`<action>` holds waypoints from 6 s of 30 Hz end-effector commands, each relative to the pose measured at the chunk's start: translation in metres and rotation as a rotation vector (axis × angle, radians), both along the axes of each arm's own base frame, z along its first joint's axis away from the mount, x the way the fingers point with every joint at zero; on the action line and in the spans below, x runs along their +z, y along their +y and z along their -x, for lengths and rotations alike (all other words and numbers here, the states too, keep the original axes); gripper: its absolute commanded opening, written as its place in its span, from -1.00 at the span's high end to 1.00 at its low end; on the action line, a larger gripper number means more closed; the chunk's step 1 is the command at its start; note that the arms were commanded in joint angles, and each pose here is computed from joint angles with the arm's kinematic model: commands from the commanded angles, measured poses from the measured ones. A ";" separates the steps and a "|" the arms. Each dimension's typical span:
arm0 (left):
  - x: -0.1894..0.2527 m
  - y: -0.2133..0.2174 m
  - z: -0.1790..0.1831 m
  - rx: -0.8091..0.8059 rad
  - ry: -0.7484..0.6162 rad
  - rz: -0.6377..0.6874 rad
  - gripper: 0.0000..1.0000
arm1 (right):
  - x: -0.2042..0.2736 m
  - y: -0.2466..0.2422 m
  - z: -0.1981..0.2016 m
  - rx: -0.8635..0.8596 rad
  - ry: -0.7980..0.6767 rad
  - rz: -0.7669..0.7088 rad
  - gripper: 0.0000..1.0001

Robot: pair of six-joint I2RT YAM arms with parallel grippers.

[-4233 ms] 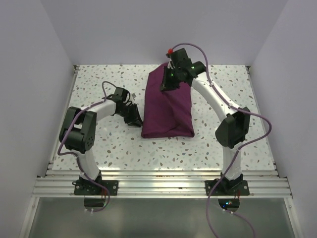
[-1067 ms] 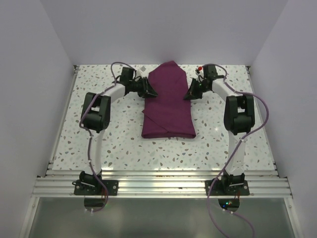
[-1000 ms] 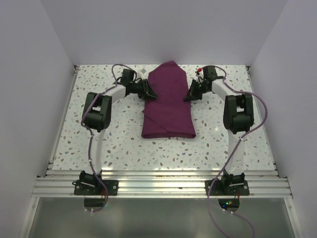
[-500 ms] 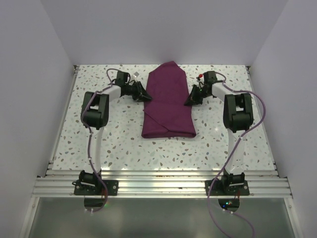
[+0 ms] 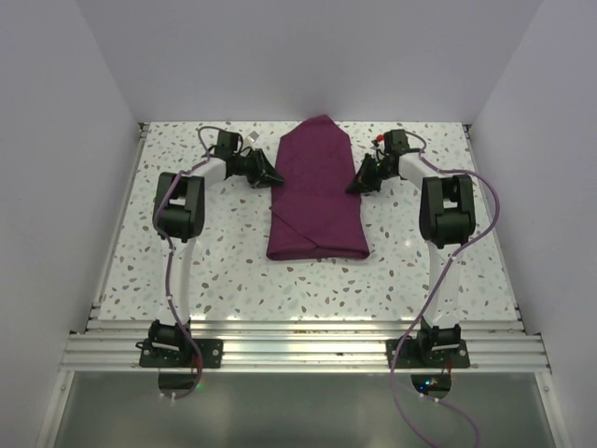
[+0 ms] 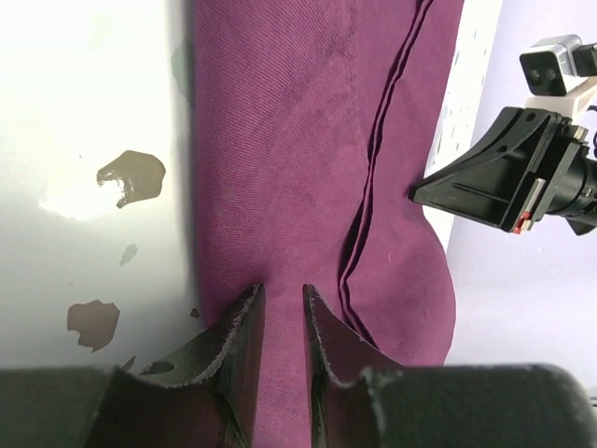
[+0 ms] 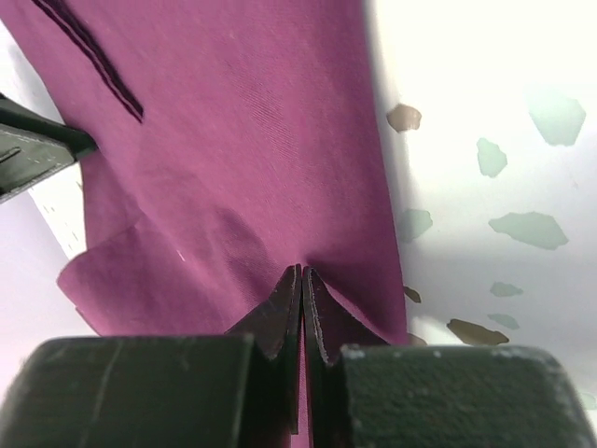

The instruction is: Prepare the surgical pack

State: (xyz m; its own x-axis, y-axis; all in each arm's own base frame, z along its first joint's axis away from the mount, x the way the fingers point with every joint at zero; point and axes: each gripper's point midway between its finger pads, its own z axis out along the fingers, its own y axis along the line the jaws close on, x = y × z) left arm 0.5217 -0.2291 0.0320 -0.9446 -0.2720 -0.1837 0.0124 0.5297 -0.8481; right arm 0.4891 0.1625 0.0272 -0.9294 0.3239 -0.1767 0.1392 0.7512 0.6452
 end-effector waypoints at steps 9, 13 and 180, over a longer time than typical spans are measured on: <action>0.018 0.007 -0.043 0.118 -0.087 0.140 0.45 | 0.003 0.003 -0.049 -0.141 -0.112 -0.060 0.90; 0.032 0.005 -0.059 0.158 -0.131 0.187 0.42 | 0.012 0.010 -0.070 -0.199 -0.167 -0.140 0.86; 0.048 0.013 0.241 -0.038 -0.071 -0.164 0.76 | 0.048 -0.006 0.241 0.173 0.132 0.044 0.64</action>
State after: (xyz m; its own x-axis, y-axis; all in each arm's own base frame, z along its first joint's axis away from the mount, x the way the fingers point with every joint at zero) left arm 0.2889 -0.2171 0.0944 -0.9235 -0.2441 -0.2958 0.0705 0.6501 -0.7566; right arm 0.2620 0.1637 0.0930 -0.9756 0.2045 -0.0793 0.1070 0.7591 0.6421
